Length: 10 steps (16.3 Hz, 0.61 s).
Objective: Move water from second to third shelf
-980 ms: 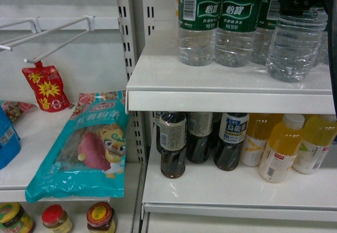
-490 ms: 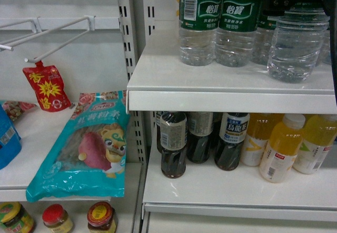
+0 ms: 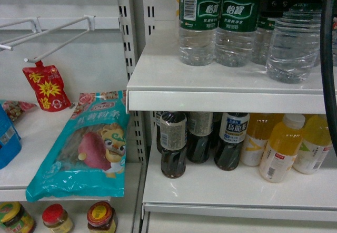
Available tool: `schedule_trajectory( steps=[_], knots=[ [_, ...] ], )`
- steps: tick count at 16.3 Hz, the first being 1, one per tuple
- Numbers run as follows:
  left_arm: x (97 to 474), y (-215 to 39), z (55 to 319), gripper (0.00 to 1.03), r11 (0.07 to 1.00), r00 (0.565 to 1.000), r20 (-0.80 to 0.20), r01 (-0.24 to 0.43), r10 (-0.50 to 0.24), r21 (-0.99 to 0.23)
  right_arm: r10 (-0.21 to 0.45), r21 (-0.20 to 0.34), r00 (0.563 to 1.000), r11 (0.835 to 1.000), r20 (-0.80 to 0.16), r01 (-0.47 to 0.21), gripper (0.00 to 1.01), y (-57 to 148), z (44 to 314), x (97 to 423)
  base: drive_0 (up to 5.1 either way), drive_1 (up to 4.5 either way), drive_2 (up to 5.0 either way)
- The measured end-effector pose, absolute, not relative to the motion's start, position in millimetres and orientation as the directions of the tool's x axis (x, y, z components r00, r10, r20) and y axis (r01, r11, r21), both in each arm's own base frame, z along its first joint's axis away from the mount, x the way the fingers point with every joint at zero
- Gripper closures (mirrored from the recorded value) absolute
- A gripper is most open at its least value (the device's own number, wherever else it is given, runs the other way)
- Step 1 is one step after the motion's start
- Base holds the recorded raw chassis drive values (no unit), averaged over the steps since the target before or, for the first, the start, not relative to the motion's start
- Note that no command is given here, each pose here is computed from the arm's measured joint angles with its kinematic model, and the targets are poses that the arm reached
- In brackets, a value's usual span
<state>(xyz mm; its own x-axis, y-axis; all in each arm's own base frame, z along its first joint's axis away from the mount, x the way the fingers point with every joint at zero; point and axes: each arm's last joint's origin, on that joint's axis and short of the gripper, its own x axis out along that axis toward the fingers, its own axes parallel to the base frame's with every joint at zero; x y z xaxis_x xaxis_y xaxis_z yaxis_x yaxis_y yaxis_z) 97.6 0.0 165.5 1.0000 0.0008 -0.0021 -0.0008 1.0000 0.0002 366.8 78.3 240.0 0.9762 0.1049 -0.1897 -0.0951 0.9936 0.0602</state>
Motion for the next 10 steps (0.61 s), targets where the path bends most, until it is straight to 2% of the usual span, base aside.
schedule_trajectory(
  steps=[7,10],
  knots=[
    [97.6,0.0,165.5,0.05,1.0,1.0,-0.002,-0.001,0.001,0.0,0.09,0.055,0.98,0.995,-0.175,-0.082,0.03,84.2,243.4,358.5,0.0,0.0,0.0],
    [97.6,0.0,165.5,0.05,1.0,1.0,-0.002,-0.001,0.001,0.0,0.048,0.043,0.983,0.998,-0.18,-0.041,0.03,85.1,241.8,356.3,0.0,0.0,0.0]
  ],
)
